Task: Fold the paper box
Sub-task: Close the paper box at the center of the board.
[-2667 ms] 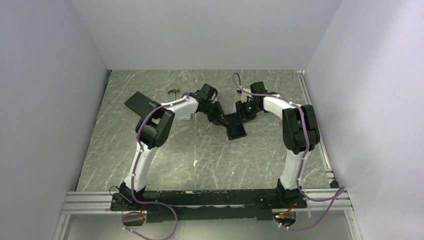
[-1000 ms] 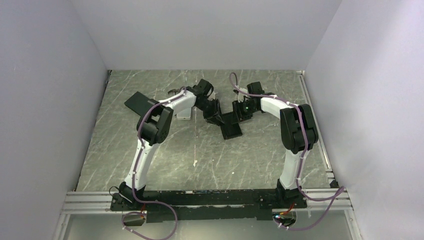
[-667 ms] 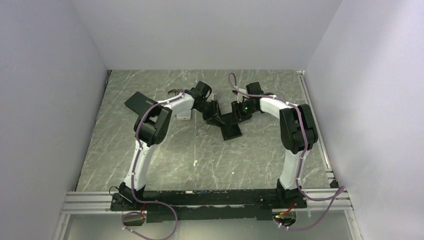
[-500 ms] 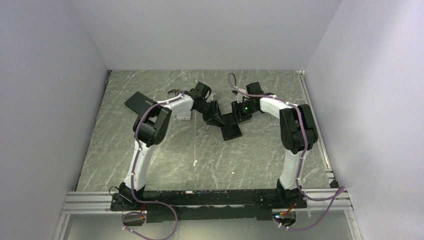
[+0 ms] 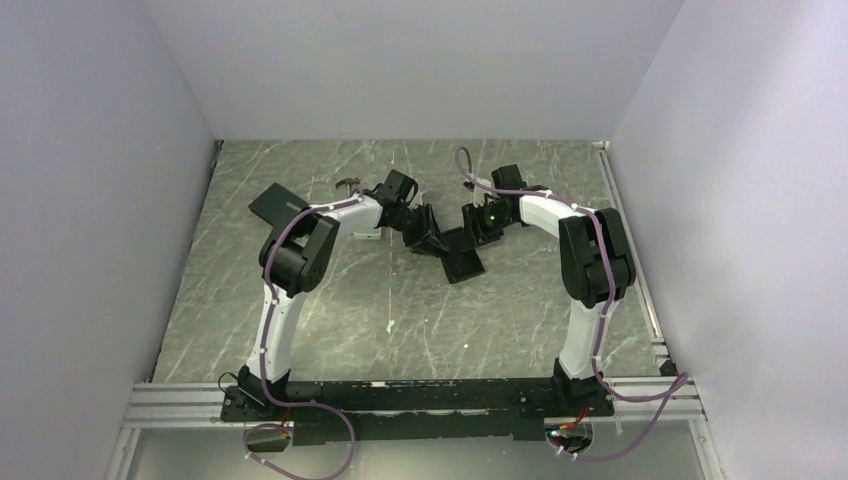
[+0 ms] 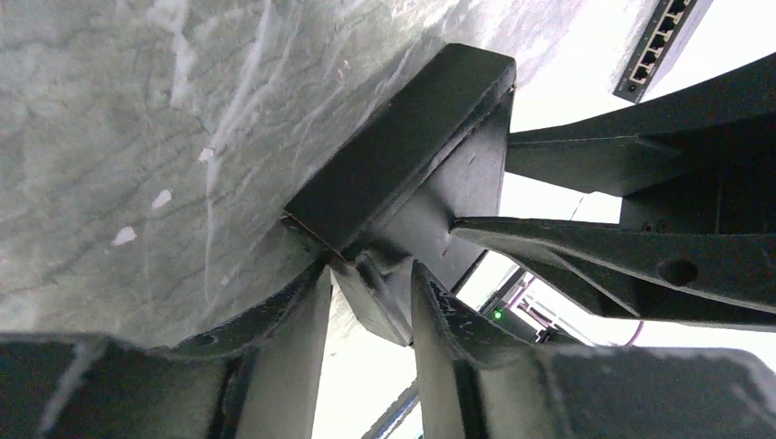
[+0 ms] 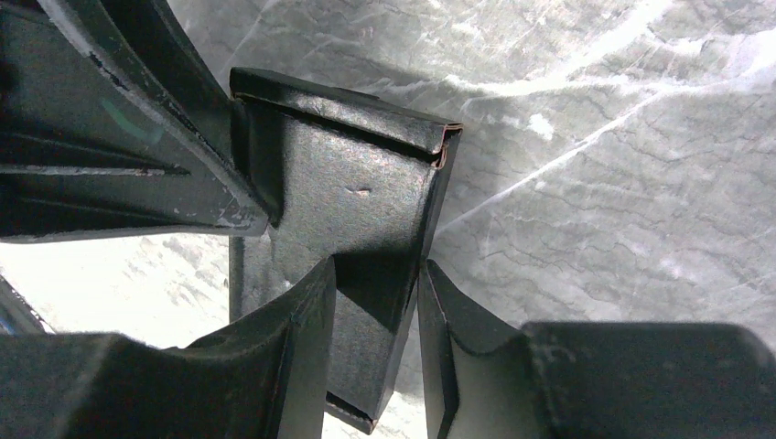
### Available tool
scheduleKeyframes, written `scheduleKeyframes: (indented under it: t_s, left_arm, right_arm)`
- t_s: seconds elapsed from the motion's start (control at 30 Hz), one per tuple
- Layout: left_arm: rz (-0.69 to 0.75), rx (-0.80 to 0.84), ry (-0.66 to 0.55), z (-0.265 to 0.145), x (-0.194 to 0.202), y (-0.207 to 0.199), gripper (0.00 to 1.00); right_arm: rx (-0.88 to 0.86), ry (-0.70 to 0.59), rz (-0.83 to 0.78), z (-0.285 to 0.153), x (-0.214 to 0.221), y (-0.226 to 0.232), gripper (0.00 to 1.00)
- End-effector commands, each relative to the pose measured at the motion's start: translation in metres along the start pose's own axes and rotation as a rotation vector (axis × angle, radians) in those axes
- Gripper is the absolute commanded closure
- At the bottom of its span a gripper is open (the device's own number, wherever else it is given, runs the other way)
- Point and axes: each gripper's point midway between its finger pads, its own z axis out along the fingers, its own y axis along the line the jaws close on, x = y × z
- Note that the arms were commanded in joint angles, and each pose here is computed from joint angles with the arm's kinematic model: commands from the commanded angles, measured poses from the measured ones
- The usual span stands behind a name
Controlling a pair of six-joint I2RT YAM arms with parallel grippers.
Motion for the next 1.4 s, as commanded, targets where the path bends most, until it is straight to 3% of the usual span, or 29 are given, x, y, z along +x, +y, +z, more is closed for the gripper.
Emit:
scheduleKeyframes:
  t_s: [0.0,0.4,0.7,0.93,1.37]
  left_arm:
    - [0.047,0.117,-0.001,-0.021,0.007,-0.041,0.56]
    - [-0.001,0.132,-0.025,-0.027,0.001,-0.029,0.51]
    - [-0.014,0.100,-0.038,-0.028,-0.002,-0.012,0.51]
    - [-0.010,0.082,-0.039,-0.029,-0.002,-0.008,0.51]
    - [-0.015,0.038,-0.044,-0.039,0.004,0.007,0.50]
  right_arm:
    - [-0.003,0.075,-0.005,0.010,0.022,0.004,0.64]
    - [-0.006,0.060,-0.014,0.006,0.017,0.006,0.58]
    - [-0.034,0.003,-0.022,-0.009,0.003,0.013,0.40]
    - [-0.070,-0.044,-0.021,-0.022,-0.006,0.017,0.32]
    - [-0.077,-0.089,-0.051,-0.038,-0.013,0.019,0.28]
